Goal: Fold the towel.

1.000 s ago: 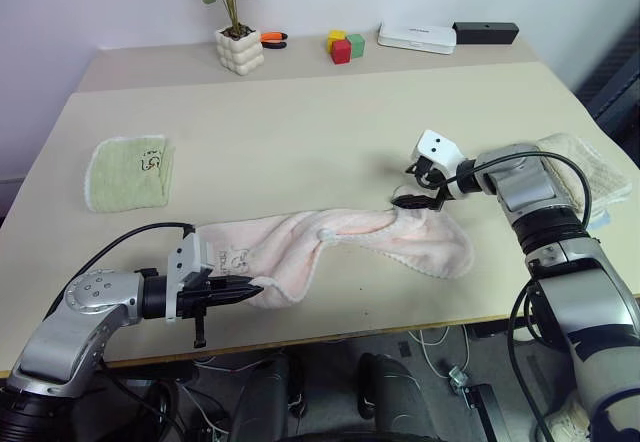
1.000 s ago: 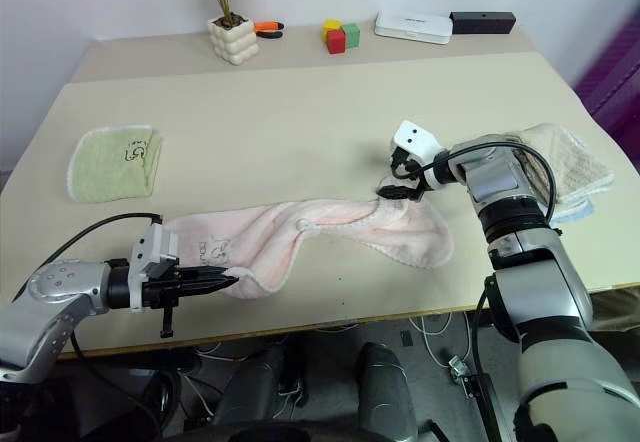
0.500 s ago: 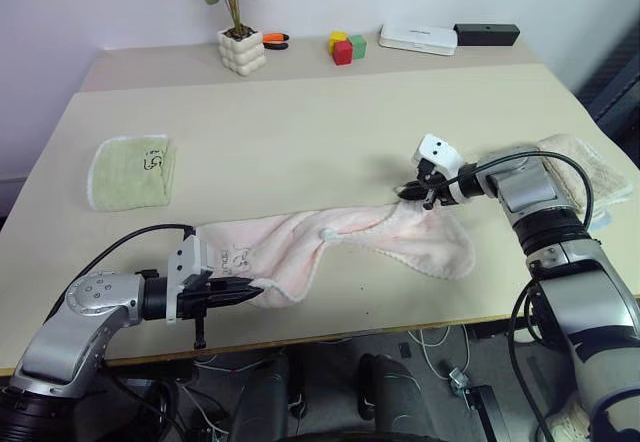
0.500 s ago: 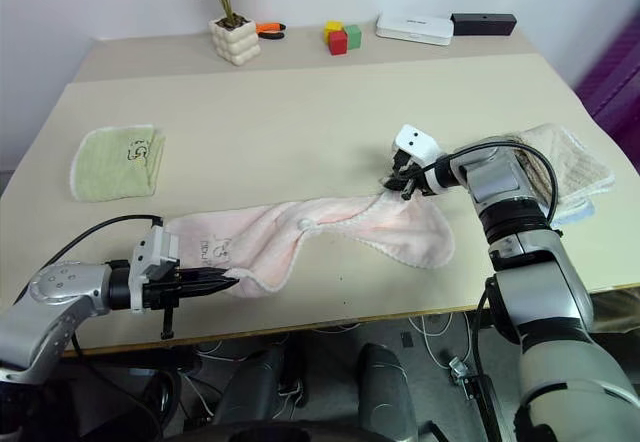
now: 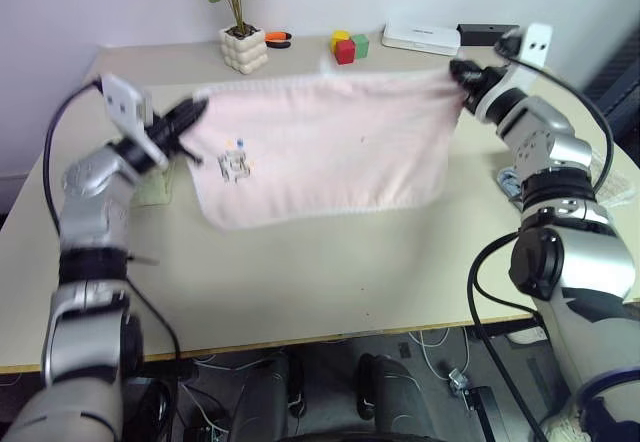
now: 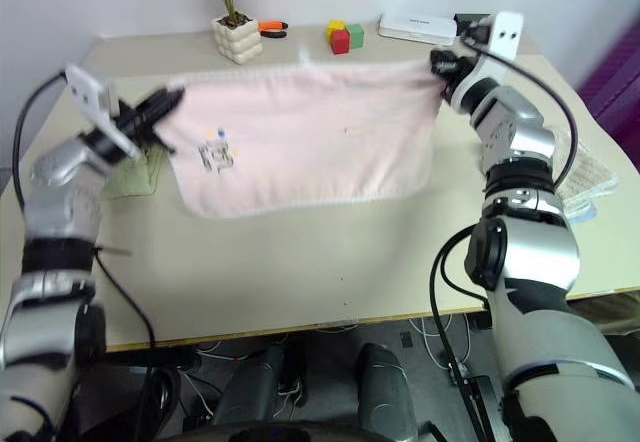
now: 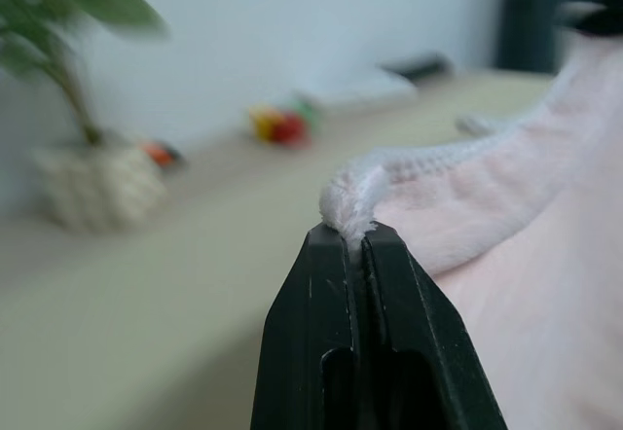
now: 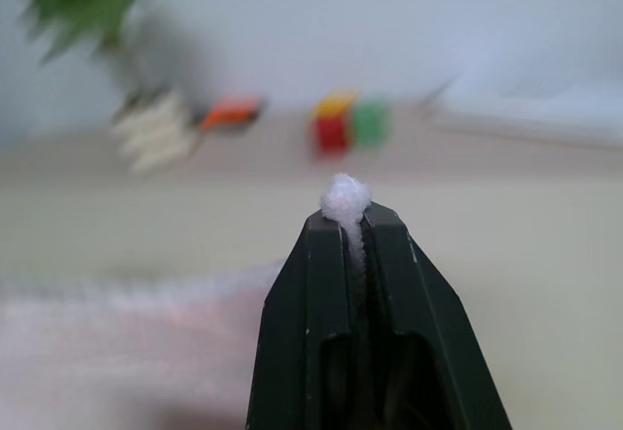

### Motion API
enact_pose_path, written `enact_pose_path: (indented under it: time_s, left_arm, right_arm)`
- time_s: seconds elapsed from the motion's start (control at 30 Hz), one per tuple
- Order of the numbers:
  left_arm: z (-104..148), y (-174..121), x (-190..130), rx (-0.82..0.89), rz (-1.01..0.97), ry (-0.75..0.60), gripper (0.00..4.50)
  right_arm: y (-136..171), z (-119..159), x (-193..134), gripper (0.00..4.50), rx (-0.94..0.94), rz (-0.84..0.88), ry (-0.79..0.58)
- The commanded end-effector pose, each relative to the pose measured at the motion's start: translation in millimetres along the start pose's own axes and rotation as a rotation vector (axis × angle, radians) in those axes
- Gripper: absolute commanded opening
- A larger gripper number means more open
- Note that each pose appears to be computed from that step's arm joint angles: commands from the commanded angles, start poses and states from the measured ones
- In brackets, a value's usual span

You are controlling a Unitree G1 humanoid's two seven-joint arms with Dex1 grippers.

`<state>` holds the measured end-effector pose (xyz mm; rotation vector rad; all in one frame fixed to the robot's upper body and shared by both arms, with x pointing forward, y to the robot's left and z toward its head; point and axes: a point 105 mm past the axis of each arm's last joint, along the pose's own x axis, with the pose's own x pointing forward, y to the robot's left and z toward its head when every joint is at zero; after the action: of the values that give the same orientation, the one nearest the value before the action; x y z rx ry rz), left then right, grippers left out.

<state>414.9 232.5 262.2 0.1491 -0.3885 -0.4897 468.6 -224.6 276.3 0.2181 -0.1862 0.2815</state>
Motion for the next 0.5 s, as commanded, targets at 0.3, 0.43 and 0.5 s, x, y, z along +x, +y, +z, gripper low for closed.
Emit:
enact_pose_path:
  time_s: [0.3,0.43,0.5]
  left_arm:
    - [72,7,26,0.232,-0.128,-0.209,0.0]
    - [6,-20,-15,0.16,-0.389,-0.036,0.0]
    - [-18,-35,-38,0.147,-0.493,0.029,0.0]
  right_arm:
    - [28,62,-5,0.08,-0.126,0.164,-0.286]
    - [22,-12,-38,0.08,-0.153,0.22,-0.109]
    - [19,-41,-56,0.08,-0.175,0.205,-0.018]
